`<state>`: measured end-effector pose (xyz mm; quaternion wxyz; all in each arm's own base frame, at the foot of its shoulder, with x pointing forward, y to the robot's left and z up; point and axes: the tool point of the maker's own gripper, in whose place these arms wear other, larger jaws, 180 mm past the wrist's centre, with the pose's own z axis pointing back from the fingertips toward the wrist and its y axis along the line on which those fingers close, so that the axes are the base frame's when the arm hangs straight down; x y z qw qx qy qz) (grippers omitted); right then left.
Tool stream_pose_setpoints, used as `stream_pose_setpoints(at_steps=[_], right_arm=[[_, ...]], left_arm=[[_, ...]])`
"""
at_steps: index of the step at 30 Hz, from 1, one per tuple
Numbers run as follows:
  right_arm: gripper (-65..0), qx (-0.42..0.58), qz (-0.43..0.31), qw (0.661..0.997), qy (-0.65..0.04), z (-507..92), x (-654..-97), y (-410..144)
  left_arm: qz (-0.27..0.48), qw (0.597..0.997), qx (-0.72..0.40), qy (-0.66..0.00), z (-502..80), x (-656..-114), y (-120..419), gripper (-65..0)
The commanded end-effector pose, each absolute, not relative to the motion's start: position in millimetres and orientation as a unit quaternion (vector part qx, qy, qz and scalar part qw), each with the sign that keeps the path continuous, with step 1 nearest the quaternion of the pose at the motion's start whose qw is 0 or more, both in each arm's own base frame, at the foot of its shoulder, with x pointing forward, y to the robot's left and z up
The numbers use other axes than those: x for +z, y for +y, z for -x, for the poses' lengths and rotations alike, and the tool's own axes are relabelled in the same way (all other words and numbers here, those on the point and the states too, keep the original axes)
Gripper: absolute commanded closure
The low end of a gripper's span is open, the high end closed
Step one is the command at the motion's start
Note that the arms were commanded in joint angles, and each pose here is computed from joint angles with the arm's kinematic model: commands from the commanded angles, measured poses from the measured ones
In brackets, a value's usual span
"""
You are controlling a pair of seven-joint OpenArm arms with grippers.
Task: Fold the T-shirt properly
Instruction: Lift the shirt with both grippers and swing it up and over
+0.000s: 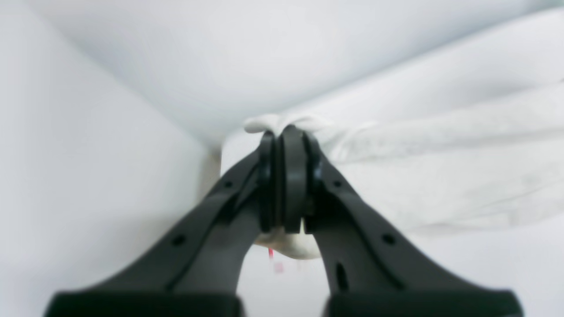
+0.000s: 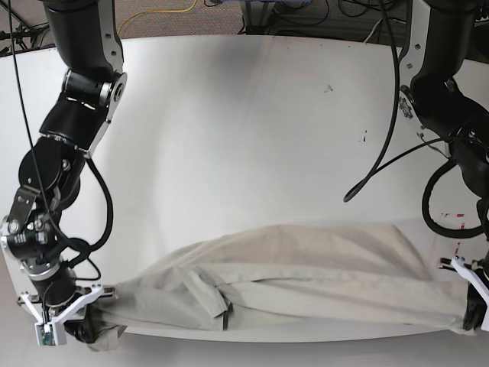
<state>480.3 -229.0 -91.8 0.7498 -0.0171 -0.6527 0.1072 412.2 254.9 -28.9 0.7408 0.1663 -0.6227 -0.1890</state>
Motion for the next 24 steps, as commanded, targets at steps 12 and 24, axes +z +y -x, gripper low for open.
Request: stream_pose_setpoints(at_steps=[12, 24], right_arm=[[0.0, 0.133, 0.055, 0.68, -0.719, -497.5, 38.2, -238.2], [0.0, 0.149, 0.071, 0.667, -0.726, -494.7, 59.7, -230.5]], left_arm=[[-0.193, 0.649, -0.179, -0.714, -411.3, 87.3, 255.6, 0.0], [-0.185, 0.65, -0.171, -0.717, -417.6, 101.0, 264.1, 0.0]])
